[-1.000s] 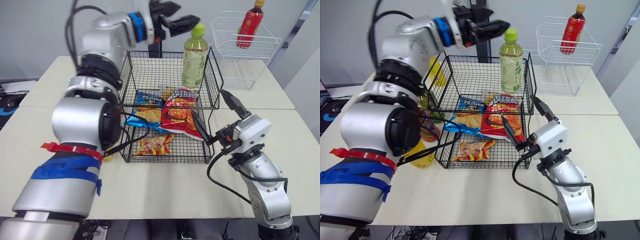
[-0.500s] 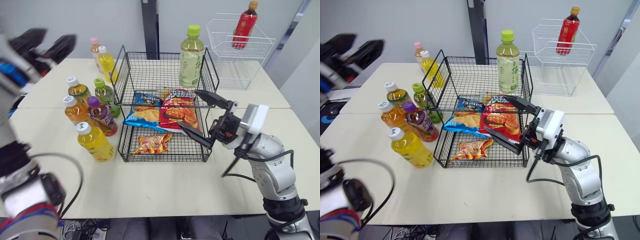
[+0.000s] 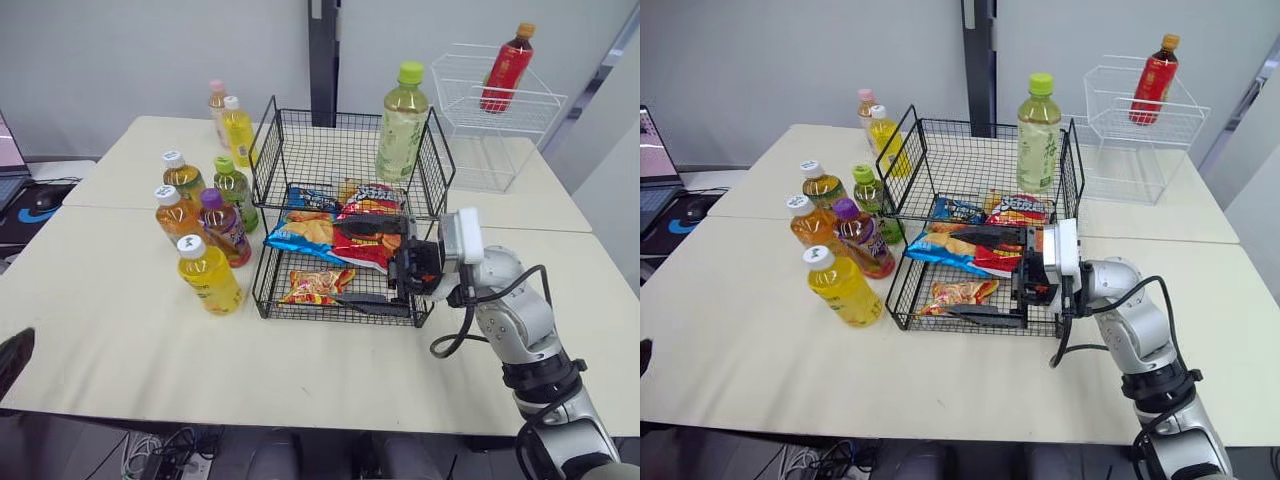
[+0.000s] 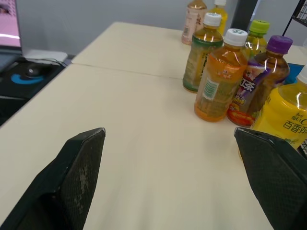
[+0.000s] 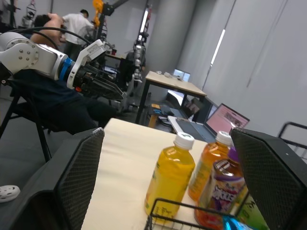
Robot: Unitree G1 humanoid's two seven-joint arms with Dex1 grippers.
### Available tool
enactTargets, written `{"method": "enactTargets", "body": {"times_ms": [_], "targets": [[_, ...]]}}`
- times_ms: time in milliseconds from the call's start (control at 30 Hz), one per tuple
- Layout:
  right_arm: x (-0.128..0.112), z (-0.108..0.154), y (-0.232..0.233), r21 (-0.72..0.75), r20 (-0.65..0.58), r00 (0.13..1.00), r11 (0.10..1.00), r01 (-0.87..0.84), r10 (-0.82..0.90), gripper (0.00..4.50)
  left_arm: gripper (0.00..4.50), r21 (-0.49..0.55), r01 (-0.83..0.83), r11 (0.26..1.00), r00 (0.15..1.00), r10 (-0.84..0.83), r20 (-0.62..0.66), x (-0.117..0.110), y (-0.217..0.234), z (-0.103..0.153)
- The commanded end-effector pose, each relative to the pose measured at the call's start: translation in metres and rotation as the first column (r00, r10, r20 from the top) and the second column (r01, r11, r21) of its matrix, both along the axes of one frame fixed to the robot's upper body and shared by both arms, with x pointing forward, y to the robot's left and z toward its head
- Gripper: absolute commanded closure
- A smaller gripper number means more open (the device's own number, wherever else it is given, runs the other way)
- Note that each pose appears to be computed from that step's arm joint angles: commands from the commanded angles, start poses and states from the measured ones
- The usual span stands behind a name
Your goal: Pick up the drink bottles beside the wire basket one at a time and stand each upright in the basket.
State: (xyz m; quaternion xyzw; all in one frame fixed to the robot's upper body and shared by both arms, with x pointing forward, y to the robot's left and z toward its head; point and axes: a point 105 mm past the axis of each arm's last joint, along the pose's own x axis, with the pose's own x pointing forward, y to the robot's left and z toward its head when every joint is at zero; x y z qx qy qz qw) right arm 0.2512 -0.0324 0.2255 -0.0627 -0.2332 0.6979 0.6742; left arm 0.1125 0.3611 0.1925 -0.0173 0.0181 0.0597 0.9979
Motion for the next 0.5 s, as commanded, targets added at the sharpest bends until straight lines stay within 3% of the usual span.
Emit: {"method": "enactTargets", "body": {"times_ms": [33,200,500], "targets": [[-0.004,0.008,0.0,0.032,0.026,1.0,0.999,-0.016,0.015,0.0,0.03,0.036,0.022,0.999,0.999,-0.024,0.037,0.003,-0.009,0.009],[-0.004,0.007,-0.003,0.036,0.031,0.999,0.999,0.012,-0.013,0.0,0.03,0.056,0.075,0.996,0.993,-0.08,0.084,0.031,-0.014,0.021],[0.001,0.006,-0.013,0.018,0.074,0.981,0.984,0.179,-0.179,0.0,0.03,0.132,0.215,0.968,0.968,-0.229,0.103,0.129,-0.026,0.043]]}}
